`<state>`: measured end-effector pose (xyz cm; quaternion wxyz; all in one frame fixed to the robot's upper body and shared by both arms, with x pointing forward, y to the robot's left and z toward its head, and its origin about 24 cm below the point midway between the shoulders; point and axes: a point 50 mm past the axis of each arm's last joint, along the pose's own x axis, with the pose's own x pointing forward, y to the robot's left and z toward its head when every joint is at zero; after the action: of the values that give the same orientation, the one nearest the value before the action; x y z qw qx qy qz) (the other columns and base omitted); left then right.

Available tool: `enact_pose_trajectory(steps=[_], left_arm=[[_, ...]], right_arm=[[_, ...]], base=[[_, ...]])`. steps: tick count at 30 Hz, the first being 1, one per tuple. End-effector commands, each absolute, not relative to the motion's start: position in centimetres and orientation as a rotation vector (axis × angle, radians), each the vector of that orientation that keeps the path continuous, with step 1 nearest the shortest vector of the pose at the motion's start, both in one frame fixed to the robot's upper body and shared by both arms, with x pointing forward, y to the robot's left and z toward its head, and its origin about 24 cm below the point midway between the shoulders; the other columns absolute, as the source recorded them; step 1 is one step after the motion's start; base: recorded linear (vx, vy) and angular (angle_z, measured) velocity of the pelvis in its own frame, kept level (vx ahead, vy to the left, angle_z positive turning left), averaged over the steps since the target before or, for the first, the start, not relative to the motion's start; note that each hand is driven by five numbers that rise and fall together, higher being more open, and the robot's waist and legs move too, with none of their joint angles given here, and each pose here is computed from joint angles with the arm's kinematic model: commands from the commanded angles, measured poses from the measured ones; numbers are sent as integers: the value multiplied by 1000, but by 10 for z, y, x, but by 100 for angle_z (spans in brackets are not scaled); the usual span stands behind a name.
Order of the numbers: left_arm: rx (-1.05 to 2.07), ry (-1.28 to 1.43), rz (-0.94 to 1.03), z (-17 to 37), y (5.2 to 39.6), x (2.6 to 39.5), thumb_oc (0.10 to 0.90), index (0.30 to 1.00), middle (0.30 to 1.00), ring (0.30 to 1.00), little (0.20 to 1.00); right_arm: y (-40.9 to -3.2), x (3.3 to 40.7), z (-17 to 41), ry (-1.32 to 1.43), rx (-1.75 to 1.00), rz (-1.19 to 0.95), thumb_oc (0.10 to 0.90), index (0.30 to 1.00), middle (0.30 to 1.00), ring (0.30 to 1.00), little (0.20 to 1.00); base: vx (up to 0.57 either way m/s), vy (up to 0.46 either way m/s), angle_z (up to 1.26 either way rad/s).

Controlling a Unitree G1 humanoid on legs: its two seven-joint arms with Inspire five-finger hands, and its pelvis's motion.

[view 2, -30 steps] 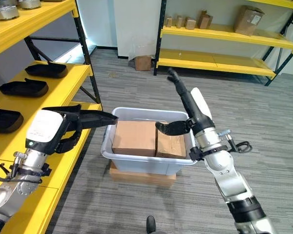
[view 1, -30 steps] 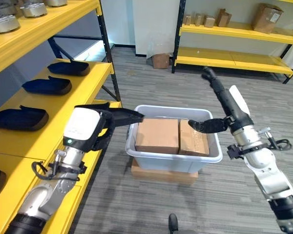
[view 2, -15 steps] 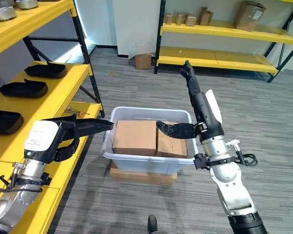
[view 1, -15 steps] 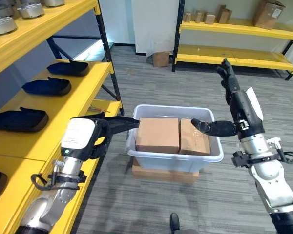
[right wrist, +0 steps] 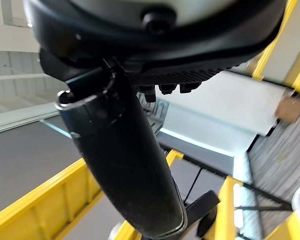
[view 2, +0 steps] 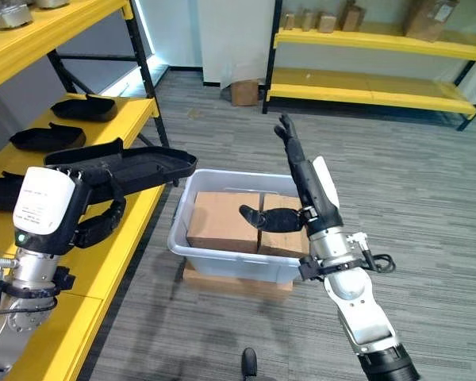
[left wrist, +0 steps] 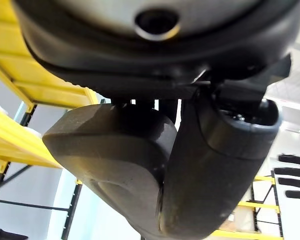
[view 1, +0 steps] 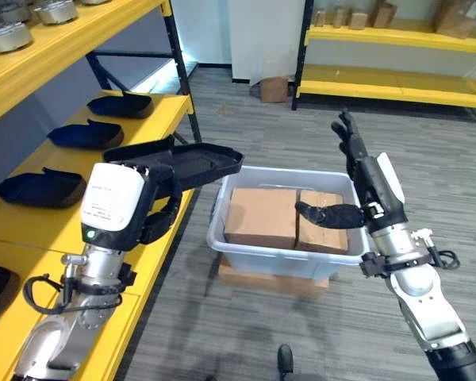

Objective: Move parts from the plastic box to the shelf.

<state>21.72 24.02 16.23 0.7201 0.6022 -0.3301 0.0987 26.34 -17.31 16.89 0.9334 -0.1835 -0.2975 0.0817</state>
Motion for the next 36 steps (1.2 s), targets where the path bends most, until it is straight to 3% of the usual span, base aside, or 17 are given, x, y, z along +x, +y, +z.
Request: enact_pose_trajectory(steps=[1, 10, 19, 36], left_arm=[[1293, -1081, 443, 226, 239, 214, 400, 300, 300, 300, 300], [1259, -1165, 468, 234, 229, 217, 400, 300, 300, 300, 300], [1247, -1070, 558, 222, 246, 207, 400, 300, 300, 300, 300], [1248, -1032, 695, 220, 260, 190, 400, 300, 300, 300, 300]], right_arm=[[-162, 252, 232, -982, -371, 136, 900, 1000, 1000, 1000, 1000], [-167, 253, 230, -978, -410, 81, 900, 1000, 1000, 1000, 1000], [-187, 247, 215, -903, -410, -16, 900, 1000, 1000, 1000, 1000], [-175, 251, 197, -815, -417, 29, 900, 1000, 1000, 1000, 1000]], base=[[-92, -15, 80], [-100, -3, 81], [104, 161, 47], [26, 170, 31]])
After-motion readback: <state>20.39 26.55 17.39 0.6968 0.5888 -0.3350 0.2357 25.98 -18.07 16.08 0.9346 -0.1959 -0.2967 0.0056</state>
